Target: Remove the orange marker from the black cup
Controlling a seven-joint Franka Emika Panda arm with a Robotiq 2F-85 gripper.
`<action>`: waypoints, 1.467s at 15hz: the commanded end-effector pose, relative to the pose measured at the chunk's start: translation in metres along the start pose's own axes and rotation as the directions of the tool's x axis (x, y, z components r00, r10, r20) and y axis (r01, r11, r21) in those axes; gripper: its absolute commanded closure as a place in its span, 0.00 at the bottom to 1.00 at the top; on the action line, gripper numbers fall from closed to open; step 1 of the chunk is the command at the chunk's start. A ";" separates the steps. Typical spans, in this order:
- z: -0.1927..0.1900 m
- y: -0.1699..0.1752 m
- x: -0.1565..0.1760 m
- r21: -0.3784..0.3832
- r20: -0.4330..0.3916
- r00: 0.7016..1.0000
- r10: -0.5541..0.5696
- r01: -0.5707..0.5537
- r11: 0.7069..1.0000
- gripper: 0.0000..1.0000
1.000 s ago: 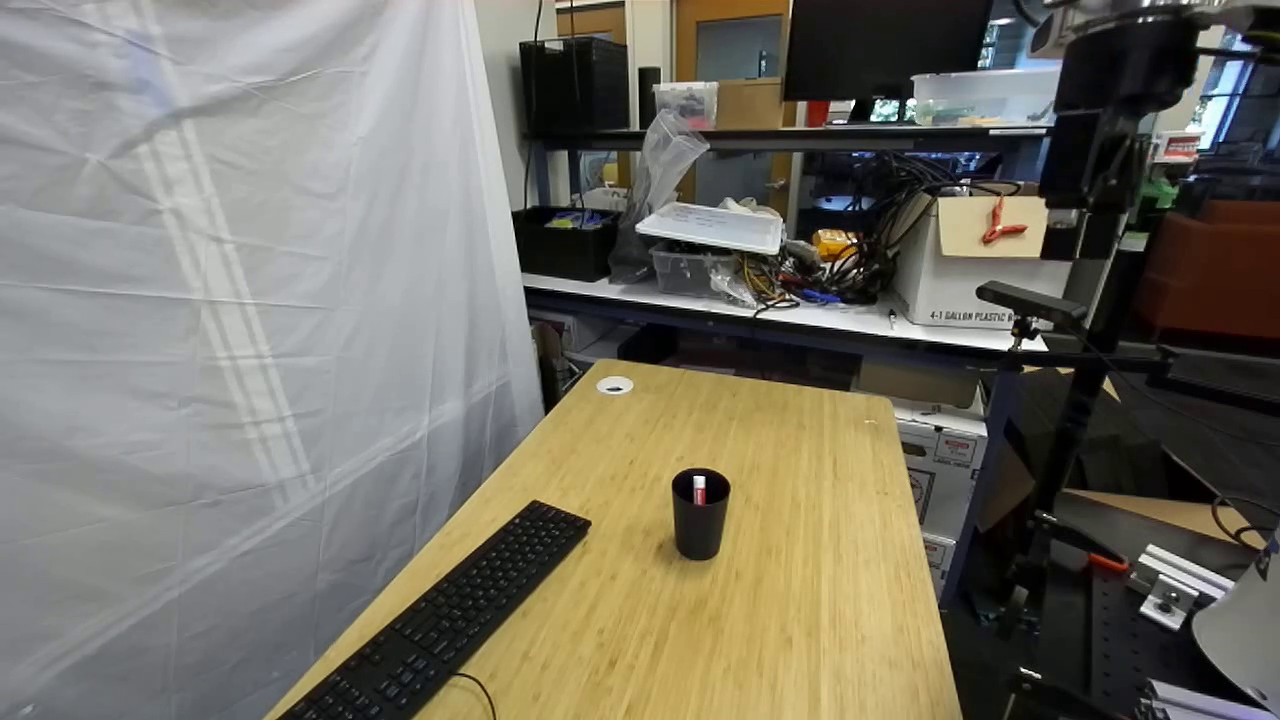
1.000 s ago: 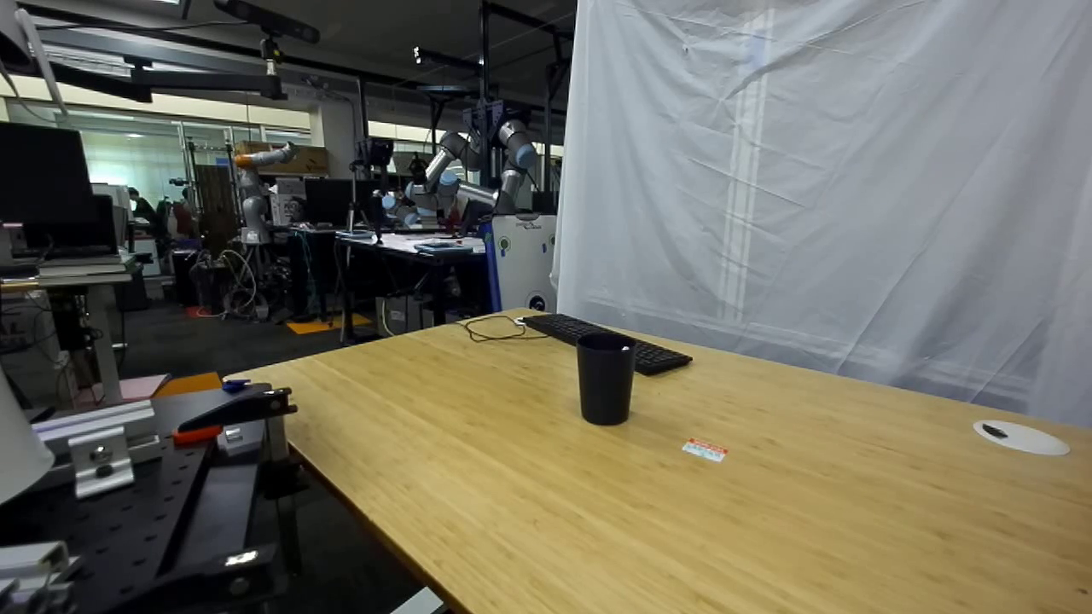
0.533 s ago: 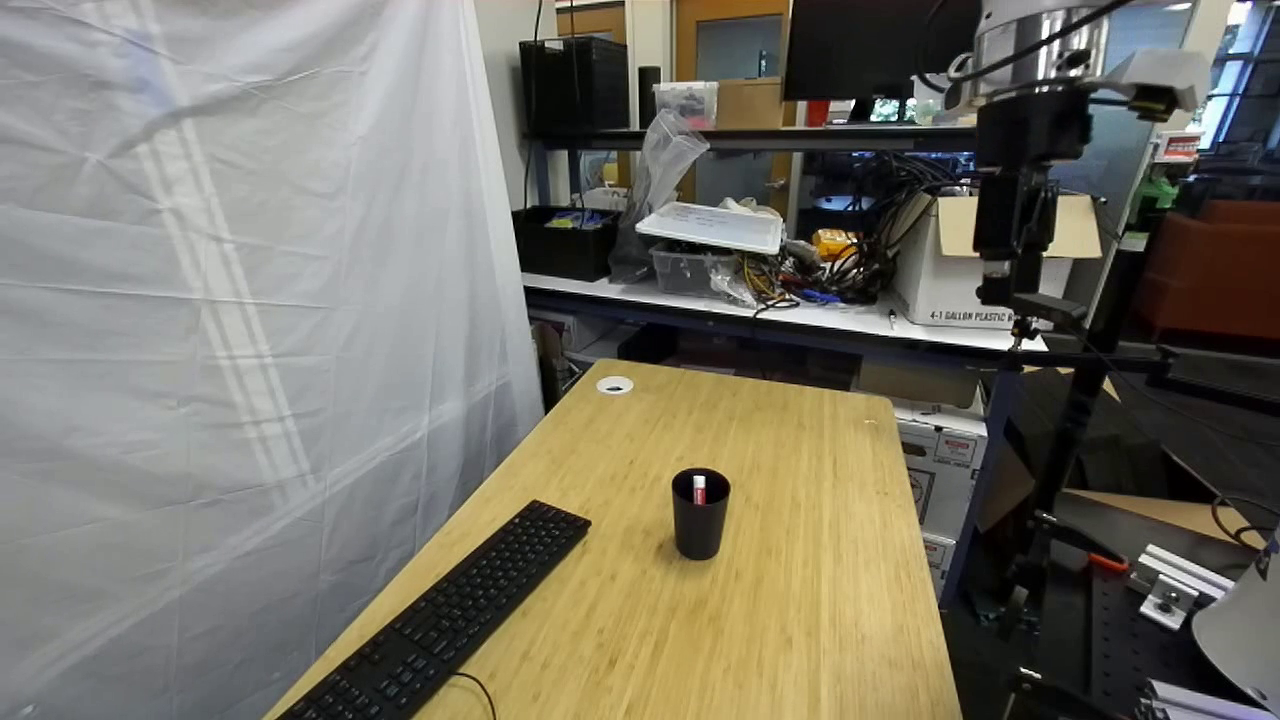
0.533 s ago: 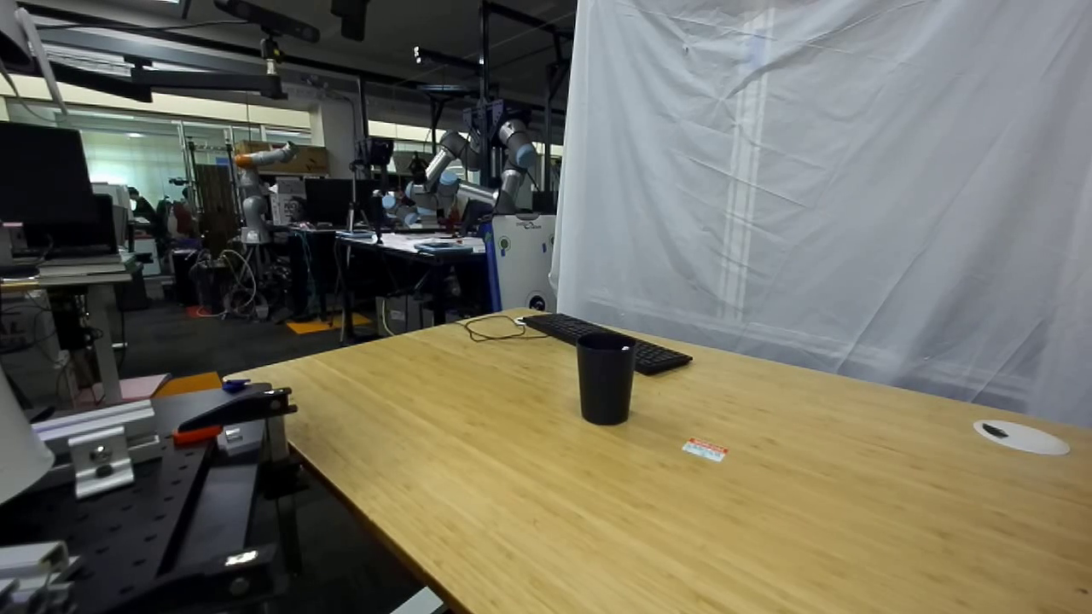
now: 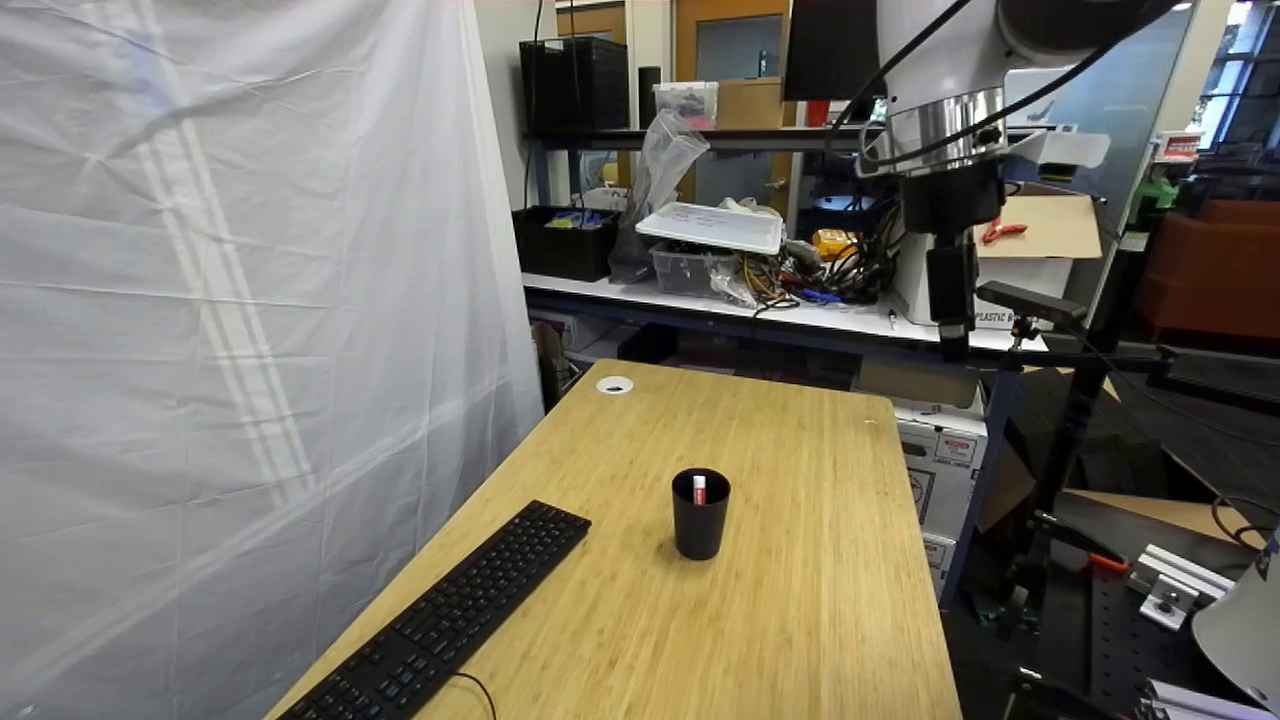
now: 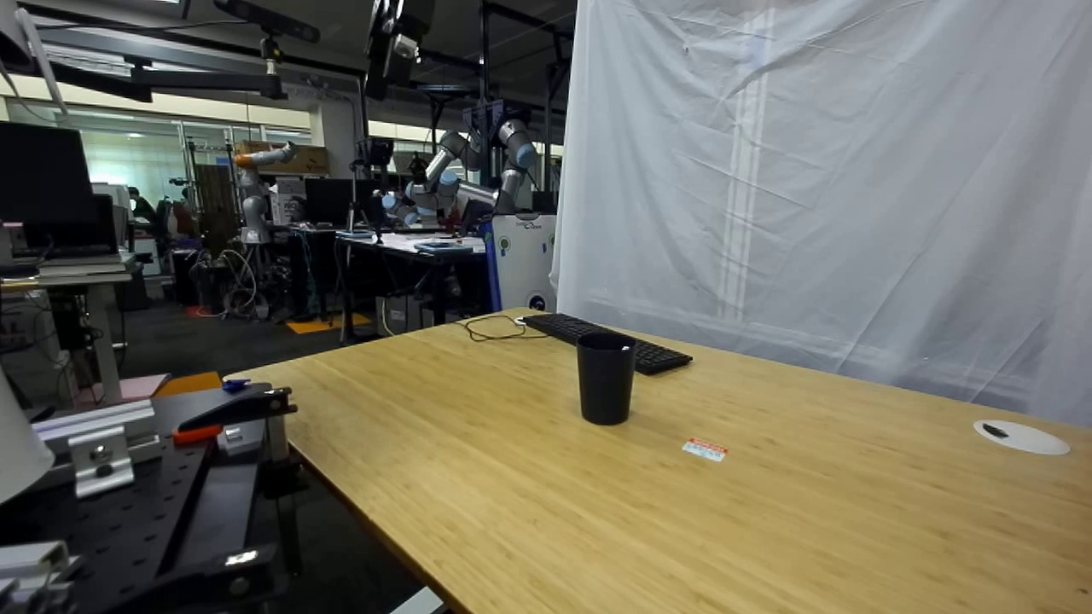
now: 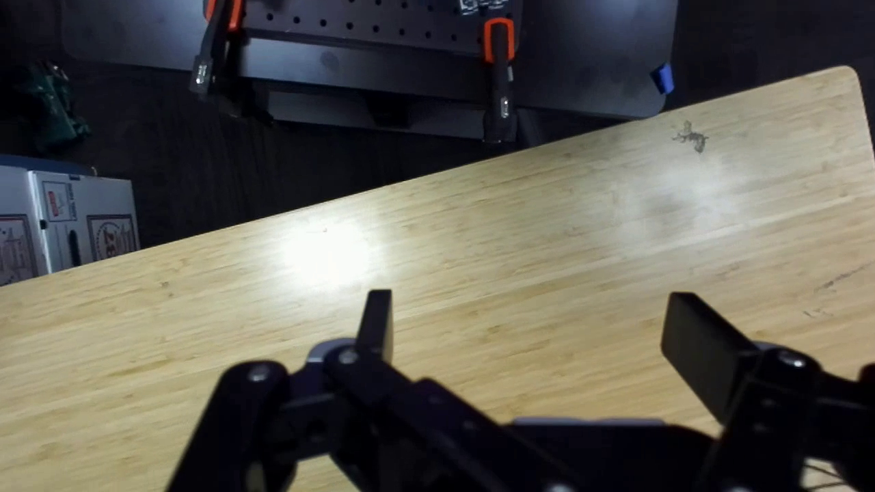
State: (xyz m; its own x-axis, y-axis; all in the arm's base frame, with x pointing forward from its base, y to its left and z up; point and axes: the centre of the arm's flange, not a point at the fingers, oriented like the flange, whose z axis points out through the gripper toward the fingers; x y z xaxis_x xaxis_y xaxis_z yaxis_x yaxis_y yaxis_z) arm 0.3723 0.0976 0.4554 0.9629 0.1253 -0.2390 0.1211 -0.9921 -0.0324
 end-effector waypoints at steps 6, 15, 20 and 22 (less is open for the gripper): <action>-0.005 0.000 0.079 -0.132 0.149 0.953 -0.265 0.285 0.950 0.00; 0.020 -0.022 0.131 -0.181 0.328 0.806 -0.493 0.566 0.805 0.00; 0.041 -0.015 0.156 -0.227 0.370 0.767 -0.524 0.621 0.750 0.00; 0.050 -0.011 0.173 -0.258 0.348 0.788 -0.508 0.602 0.756 0.00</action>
State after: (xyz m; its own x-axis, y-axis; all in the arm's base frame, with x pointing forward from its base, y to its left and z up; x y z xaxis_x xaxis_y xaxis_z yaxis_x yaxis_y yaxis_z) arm 0.5031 0.1309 0.3739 0.5944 0.6166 -0.5162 0.7364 -0.6753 0.0412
